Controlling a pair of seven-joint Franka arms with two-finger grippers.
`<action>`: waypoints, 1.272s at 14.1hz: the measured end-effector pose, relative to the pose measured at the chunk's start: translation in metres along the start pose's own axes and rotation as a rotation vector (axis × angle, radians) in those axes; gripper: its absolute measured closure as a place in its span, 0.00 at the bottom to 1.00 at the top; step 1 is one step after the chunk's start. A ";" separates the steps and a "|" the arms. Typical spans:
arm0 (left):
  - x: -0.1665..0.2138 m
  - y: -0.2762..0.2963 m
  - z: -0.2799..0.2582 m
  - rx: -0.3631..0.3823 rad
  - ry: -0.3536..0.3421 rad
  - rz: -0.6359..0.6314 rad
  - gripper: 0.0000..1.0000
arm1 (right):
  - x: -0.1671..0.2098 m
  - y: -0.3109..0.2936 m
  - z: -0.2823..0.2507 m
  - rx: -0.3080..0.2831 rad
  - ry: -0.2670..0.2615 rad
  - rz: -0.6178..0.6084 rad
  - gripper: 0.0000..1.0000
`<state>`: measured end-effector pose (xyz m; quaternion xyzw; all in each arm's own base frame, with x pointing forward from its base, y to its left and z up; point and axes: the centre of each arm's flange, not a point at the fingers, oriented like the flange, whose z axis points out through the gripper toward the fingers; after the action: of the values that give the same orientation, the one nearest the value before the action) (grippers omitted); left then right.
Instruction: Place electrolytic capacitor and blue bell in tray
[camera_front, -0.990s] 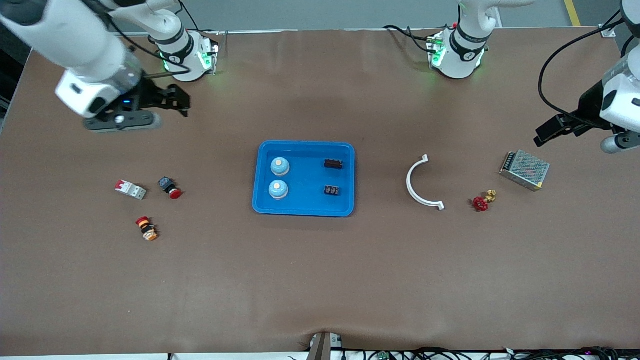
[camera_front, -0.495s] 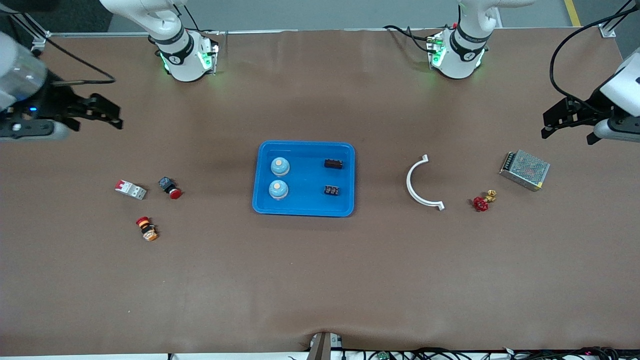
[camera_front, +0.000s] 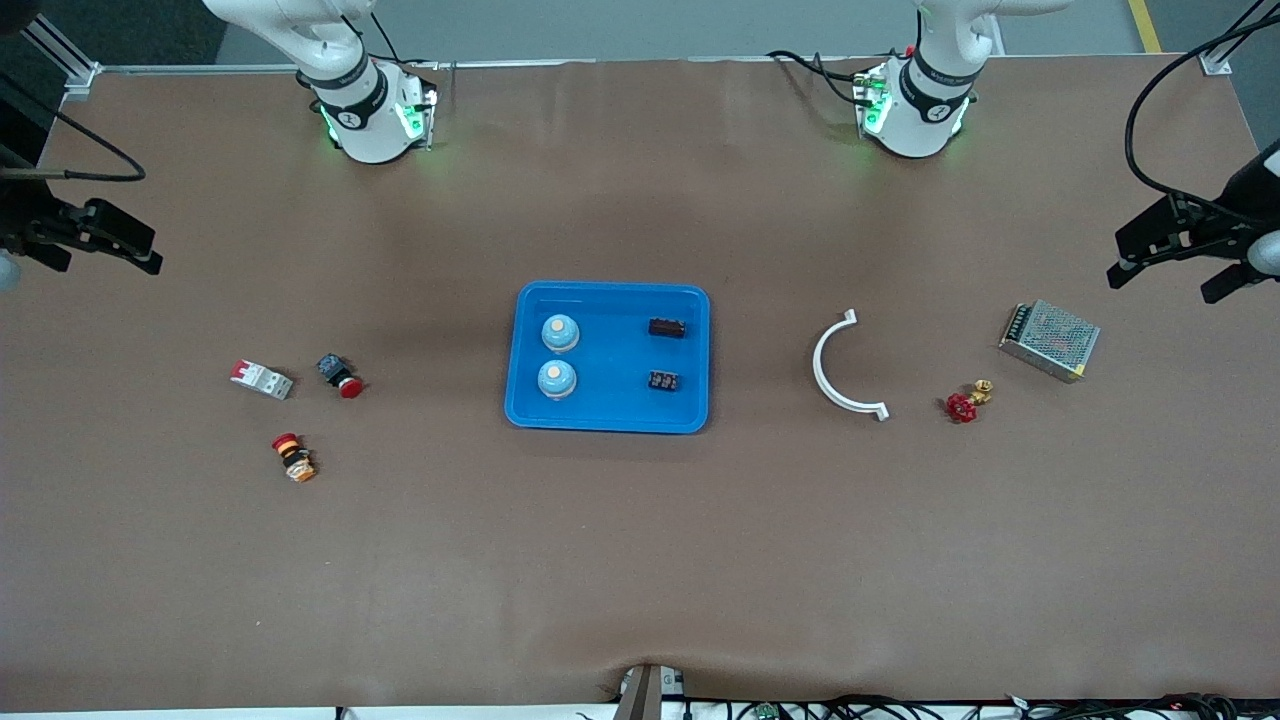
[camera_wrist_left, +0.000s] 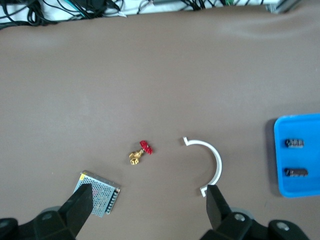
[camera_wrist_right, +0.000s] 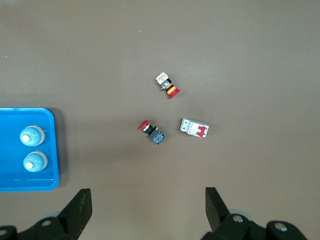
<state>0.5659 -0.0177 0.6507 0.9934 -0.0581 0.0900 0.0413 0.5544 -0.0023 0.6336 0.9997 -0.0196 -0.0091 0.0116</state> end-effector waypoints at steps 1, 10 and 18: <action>0.004 0.004 -0.003 0.000 0.009 -0.013 0.00 | 0.003 0.000 0.004 -0.001 -0.005 0.000 0.00; 0.005 0.019 -0.007 0.026 -0.007 -0.031 0.00 | 0.006 -0.002 -0.005 -0.004 0.016 -0.004 0.00; -0.002 0.060 -0.001 0.090 -0.076 0.059 0.00 | 0.006 -0.012 -0.011 -0.002 0.033 -0.021 0.00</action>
<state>0.5563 -0.0768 0.6551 0.9948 -0.0849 0.0560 -0.0084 0.5615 0.0098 0.6442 0.9999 -0.0090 0.0072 0.0129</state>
